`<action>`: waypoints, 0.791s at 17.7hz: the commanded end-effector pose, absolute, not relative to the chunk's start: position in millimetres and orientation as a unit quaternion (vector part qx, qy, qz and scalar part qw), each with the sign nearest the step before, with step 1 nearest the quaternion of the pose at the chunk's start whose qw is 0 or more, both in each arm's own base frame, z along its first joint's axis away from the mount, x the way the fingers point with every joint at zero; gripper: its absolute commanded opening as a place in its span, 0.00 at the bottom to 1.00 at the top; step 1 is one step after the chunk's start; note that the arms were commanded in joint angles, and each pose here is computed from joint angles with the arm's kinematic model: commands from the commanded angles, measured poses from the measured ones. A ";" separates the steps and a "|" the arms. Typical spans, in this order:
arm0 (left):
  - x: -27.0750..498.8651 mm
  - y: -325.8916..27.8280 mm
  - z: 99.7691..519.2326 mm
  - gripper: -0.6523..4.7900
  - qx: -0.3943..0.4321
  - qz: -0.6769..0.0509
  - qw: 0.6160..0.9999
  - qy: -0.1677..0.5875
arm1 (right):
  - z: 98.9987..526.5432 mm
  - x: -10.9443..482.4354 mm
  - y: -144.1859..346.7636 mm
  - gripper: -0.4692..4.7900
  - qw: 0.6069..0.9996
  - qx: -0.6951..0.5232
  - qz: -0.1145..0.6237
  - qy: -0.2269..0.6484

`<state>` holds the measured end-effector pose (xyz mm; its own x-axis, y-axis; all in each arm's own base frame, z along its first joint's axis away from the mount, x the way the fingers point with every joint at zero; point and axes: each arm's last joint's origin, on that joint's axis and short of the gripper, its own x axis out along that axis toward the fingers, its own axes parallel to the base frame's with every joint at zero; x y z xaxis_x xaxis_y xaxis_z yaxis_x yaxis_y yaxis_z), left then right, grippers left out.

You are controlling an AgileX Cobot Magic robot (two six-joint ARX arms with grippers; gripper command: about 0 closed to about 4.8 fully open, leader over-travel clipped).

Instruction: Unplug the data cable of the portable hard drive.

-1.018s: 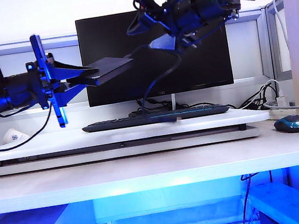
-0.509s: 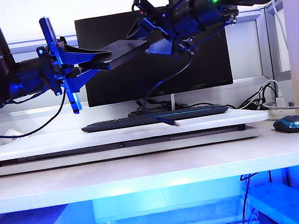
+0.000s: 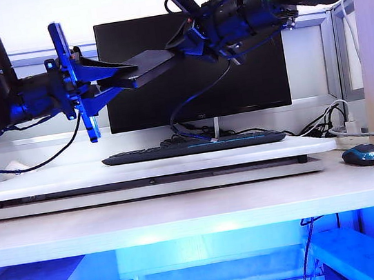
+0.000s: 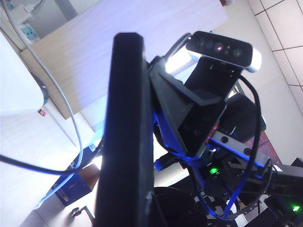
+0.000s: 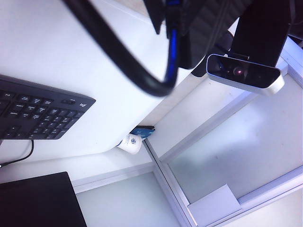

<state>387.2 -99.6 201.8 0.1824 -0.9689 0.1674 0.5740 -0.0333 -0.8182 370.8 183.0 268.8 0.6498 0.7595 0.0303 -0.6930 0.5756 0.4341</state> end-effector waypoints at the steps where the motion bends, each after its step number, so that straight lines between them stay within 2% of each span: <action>1: 384.9 -101.2 209.3 0.11 -0.394 -0.606 0.654 0.224 | 271.3 370.9 183.5 0.08 0.893 0.202 0.397 0.068; 6: 384.2 -100.2 208.3 0.11 -0.383 -0.615 0.647 0.238 | 281.1 381.9 166.4 0.08 0.919 0.208 0.334 0.021; 11: 383.3 -100.3 207.3 0.11 -0.378 -0.620 0.642 0.246 | 283.4 390.7 146.2 0.08 0.928 0.208 0.310 0.012; 14: 384.0 -100.4 205.6 0.11 -0.382 -0.616 0.640 0.255 | 295.5 403.5 115.5 0.08 0.938 0.208 0.277 -0.014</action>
